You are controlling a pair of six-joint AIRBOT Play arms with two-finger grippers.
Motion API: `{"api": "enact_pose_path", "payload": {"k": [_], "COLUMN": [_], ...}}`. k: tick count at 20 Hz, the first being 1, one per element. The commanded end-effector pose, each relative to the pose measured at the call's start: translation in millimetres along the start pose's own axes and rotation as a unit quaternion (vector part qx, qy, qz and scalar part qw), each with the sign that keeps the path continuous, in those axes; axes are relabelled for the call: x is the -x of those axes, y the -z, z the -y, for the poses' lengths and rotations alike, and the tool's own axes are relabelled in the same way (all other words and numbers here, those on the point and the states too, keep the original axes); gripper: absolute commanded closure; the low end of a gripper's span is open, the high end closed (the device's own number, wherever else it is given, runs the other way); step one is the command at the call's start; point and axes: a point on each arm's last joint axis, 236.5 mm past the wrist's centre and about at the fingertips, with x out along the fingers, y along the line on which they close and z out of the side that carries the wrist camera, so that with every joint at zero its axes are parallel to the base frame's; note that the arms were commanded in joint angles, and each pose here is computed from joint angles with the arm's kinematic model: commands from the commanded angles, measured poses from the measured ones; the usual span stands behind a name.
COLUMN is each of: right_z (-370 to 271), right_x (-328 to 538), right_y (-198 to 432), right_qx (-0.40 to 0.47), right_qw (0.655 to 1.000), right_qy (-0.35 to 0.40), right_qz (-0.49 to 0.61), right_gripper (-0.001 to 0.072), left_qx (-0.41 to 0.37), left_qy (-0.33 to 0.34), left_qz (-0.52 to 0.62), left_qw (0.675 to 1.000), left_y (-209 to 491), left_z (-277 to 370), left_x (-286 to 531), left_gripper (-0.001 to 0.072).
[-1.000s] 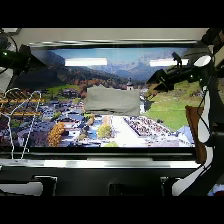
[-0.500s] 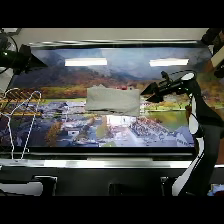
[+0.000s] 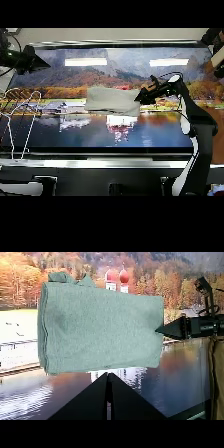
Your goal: Fold the clothes and pants, and hang the long-sleeved shirts on hangers.
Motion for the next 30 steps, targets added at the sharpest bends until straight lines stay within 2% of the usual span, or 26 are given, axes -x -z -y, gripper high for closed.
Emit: {"api": "enact_pose_path", "payload": {"k": [1, 2, 3, 8, 14, 20, 24, 27, 30], "right_z": [-20.0, -35.2, -49.8, -78.3, -73.4, -15.2, 25.8, 47.1, 69.2], "right_x": [-13.0, -11.6, -7.8, 49.2, 205.6, 348.5, 417.5, 448.2, 453.7], "right_y": [2.3, -1.1, -5.4, -33.1, -61.1, -32.2, 9.2, 44.2, 84.6], "right_qx": [0.024, 0.037, 0.041, 0.044, -0.002, -0.093, -0.199, -0.263, -0.311], "right_qw": [0.999, 0.998, 0.996, 0.990, 0.956, 0.900, 0.846, 0.809, 0.789], "right_qy": [-0.025, -0.052, -0.076, -0.088, -0.072, 0.032, 0.092, 0.139, 0.216], "right_qz": [-0.005, 0.004, 0.016, 0.105, 0.286, 0.424, 0.486, 0.508, 0.484], "right_gripper": [0.0558, 0.0644, 0.0678, 0.0680, 0.0681, 0.0681, 0.0682, 0.0682, 0.0682], "left_qx": [-0.004, -0.003, -0.003, -0.003, -0.004, -0.004, -0.004, -0.004, -0.004], "left_qy": [0.001, 0.001, 0.002, 0.002, 0.002, 0.002, 0.002, 0.001, 0.001], "left_qz": [0.000, 0.003, 0.005, 0.007, 0.007, 0.007, 0.006, -0.005, -0.012], "left_qw": [1.000, 1.000, 1.000, 1.000, 1.000, 1.000, 1.000, 1.000, 1.000], "left_y": [0.3, -1.0, -2.1, -3.1, -2.8, -2.8, -2.4, 3.0, 6.1], "left_z": [2.1, 2.2, 2.3, 2.5, 3.2, 3.2, 3.1, 2.6, 2.4], "left_x": [-1.9, -1.8, -1.8, -1.8, -1.2, -1.2, -1.2, -1.2, -1.0], "left_gripper": [0.0692, 0.0692, 0.0692, 0.0692, 0.0692, 0.0692, 0.0692, 0.0692, 0.0692]}}
